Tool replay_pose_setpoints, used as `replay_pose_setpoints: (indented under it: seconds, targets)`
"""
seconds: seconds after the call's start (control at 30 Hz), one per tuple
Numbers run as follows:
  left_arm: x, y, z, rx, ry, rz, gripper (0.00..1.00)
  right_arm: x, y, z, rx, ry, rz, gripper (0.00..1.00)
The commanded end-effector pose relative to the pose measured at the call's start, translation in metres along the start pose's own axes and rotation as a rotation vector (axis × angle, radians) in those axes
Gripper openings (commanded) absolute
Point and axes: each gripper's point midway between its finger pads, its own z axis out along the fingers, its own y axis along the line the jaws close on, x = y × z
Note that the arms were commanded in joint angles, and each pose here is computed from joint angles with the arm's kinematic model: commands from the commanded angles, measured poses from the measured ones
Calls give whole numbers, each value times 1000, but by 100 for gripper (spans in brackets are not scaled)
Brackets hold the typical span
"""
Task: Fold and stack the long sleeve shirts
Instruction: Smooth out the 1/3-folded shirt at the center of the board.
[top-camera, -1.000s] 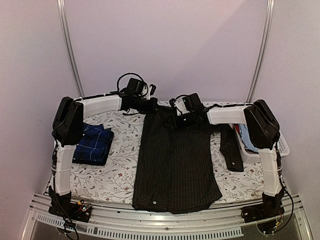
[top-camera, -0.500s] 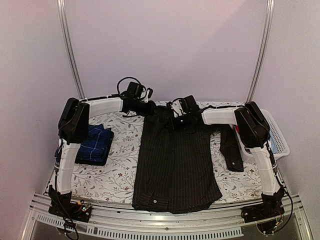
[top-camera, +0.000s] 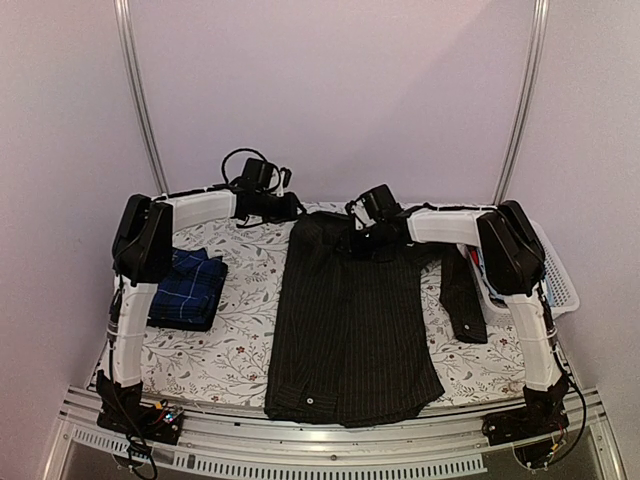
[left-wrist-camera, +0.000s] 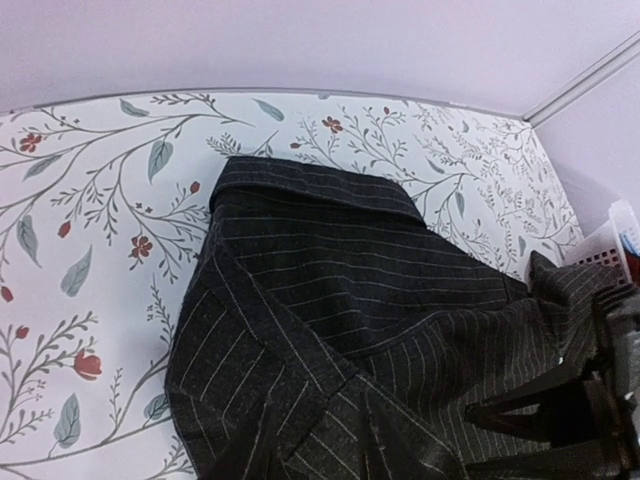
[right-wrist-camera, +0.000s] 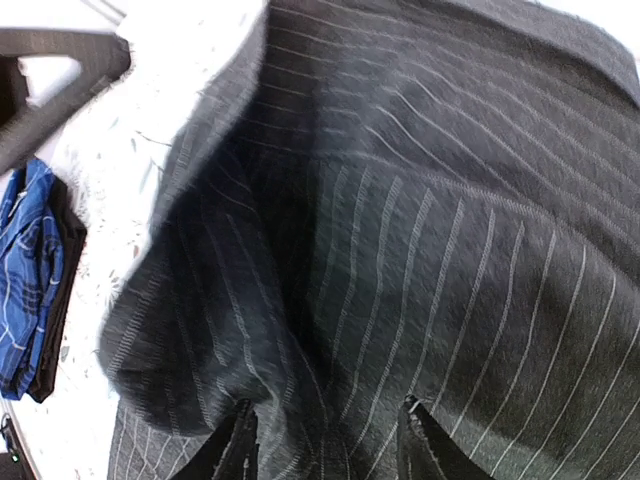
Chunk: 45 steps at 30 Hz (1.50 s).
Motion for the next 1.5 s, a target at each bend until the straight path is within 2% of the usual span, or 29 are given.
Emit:
replay_pose_setpoints:
  seconds: [0.0, 0.23, 0.37, 0.8, 0.9, 1.13, 1.3, 1.43, 1.47]
  targets:
    - [6, 9, -3, -6, 6, -8, 25, -65, 41, -42, -99, -156, -95, 48]
    - [13, 3, -10, 28, 27, -28, 16, -87, 63, -35, -195, -189, -153, 56]
    - [18, -1, -17, 46, 42, -40, 12, -79, 62, -16, -224, -148, -146, 56]
    - [39, -10, -19, 93, 85, -58, 10, -61, 59, 16, -287, -83, -108, 54]
    - [41, -13, -16, 102, 91, -56, 10, -62, 60, 20, -301, -82, -103, 44]
    - [43, -16, -2, 138, 97, -70, 10, -82, 56, 25, -256, -161, -136, 2]
    - [46, -16, 18, 180, 97, -97, 13, -104, 42, 23, -144, -257, -199, 0]
    - [52, -15, 36, 216, 115, -123, 14, -114, 42, 21, -123, -299, -235, 0]
    - [51, -16, 38, 222, 110, -128, 14, -114, 40, 20, -106, -297, -231, 3]
